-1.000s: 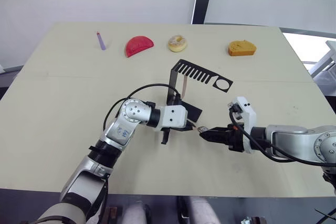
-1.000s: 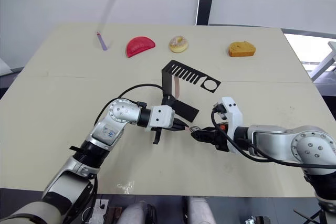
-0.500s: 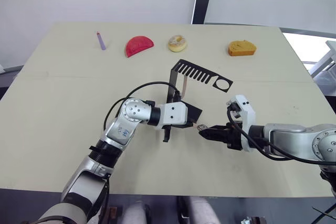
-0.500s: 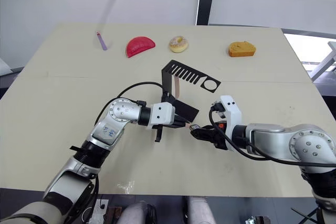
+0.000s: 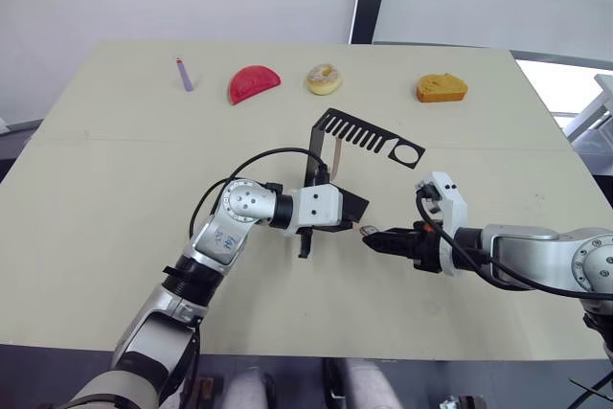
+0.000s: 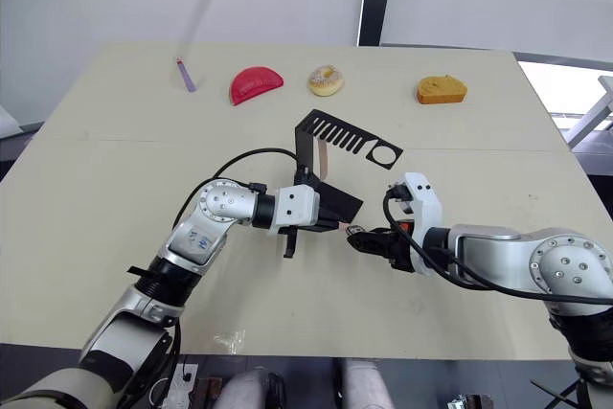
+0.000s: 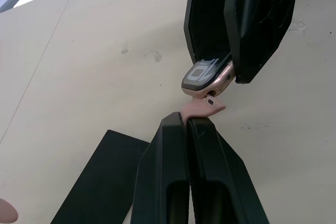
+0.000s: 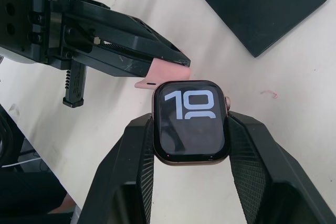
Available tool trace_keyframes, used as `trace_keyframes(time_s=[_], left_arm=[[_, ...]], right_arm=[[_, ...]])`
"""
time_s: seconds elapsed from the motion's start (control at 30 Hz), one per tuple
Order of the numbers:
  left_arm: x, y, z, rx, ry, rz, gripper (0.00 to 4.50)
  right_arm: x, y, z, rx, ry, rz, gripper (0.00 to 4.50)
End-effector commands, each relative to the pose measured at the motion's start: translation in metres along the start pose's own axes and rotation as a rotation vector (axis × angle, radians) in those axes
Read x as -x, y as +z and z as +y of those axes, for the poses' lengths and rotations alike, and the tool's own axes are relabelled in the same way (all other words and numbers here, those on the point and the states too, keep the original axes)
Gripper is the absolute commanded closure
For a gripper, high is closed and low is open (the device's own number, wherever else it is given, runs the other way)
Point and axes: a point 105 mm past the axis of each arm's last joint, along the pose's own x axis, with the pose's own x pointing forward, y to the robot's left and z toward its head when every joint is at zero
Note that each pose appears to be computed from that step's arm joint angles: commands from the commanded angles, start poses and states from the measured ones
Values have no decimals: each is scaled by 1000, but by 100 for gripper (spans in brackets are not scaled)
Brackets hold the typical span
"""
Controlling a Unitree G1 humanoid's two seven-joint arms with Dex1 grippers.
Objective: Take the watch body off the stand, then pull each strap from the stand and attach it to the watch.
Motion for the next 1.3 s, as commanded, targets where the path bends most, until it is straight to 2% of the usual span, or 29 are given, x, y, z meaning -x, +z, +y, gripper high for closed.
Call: trace_keyframes(time_s=[0.03, 0.63, 1.3], left_arm=[[-12, 32, -5, -100, -52, -87, 450], [-12, 34, -5, -95, -49, -84, 450], [-15, 36, -1, -94, -37, -93, 450]], right_arm=[[1, 8, 19, 1, 95, -35, 299], [5, 12, 12, 10, 61, -39, 299], [2, 7, 21, 21, 101, -18, 299]])
